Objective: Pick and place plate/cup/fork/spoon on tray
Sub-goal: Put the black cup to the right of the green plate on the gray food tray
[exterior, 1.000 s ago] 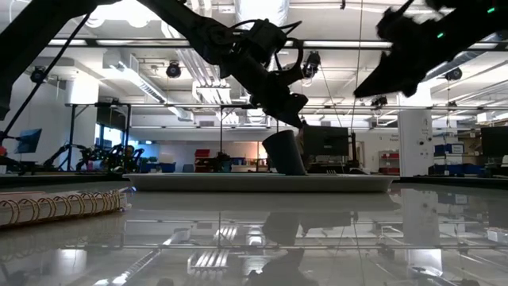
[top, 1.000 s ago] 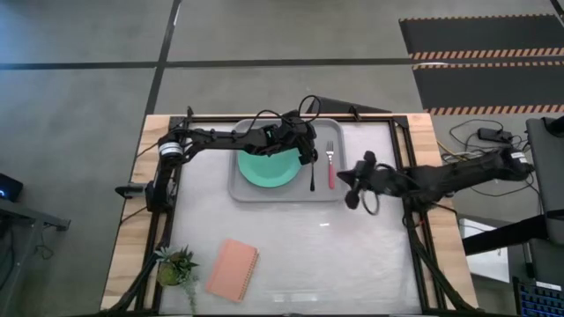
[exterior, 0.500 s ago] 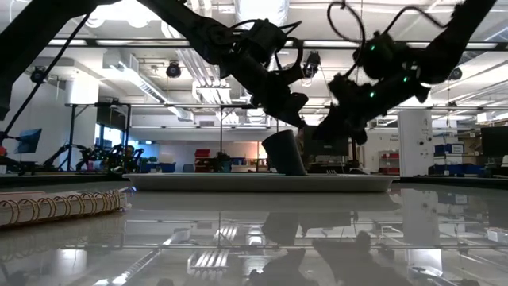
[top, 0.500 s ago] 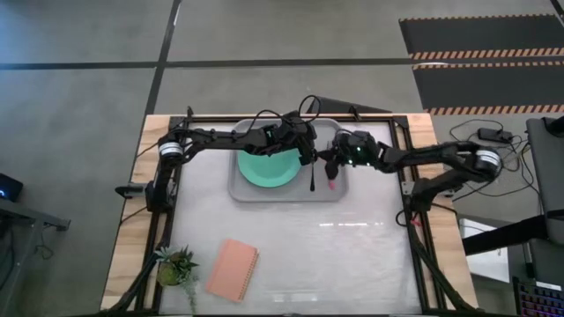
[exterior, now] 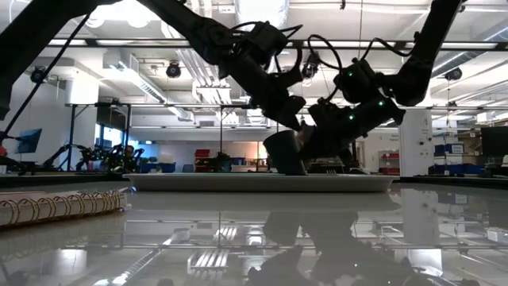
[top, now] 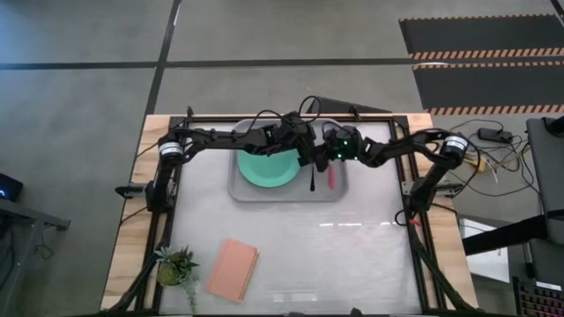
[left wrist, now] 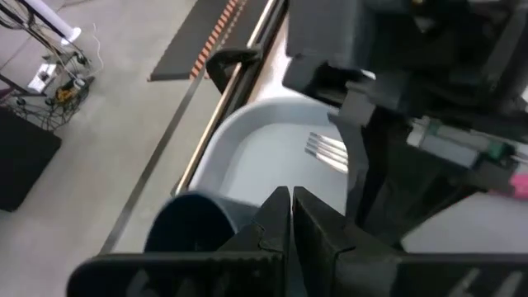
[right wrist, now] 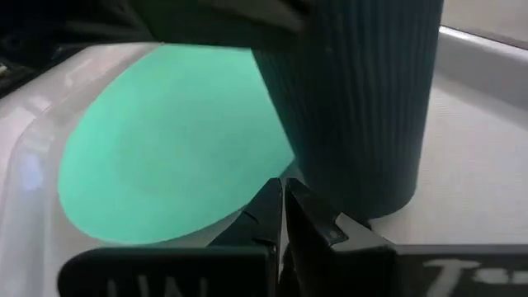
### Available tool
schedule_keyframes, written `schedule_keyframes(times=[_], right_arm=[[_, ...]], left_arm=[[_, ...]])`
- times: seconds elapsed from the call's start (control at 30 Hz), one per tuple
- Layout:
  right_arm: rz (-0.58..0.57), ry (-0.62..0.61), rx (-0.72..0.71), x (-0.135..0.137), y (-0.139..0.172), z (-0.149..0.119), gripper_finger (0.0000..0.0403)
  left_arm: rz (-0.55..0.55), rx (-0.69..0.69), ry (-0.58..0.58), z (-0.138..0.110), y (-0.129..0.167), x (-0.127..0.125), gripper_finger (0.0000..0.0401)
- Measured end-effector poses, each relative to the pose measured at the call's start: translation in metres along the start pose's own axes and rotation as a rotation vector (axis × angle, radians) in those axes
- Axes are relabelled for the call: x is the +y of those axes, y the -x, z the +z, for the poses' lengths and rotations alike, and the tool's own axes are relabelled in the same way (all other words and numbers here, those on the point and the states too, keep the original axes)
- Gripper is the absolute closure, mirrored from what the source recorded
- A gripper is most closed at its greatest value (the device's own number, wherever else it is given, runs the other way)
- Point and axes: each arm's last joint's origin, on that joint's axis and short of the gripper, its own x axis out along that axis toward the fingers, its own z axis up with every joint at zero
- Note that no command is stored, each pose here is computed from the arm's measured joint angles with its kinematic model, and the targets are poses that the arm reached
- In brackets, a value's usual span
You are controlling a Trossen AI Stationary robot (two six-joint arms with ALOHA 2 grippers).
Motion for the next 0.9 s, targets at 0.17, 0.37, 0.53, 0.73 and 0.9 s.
schedule_keyframes(times=[0.17, 0.37, 0.53, 0.73, 0.9], right_arm=[[-0.006, 0.024, -0.012, -0.003, -0.002, 0.001, 0.0394], [-0.037, 0.090, 0.002, -0.011, -0.007, 0.000, 0.0394], [-0.054, 0.082, 0.012, -0.018, -0.013, 0.000, 0.0394], [-0.081, 0.075, 0.015, -0.024, -0.017, -0.001, 0.0394], [-0.102, 0.065, 0.002, -0.026, -0.017, 0.003, 0.0394]], left_arm=[[0.001, 0.011, -0.001, -0.002, -0.001, 0.002, 0.0401], [-0.071, -0.030, 0.003, 0.001, -0.001, 0.001, 0.0401], [-0.070, -0.034, 0.006, 0.001, -0.001, 0.001, 0.0401], [-0.070, -0.034, 0.006, 0.001, -0.001, 0.001, 0.0401], [-0.064, -0.024, 0.006, 0.001, 0.001, 0.002, 0.0401]])
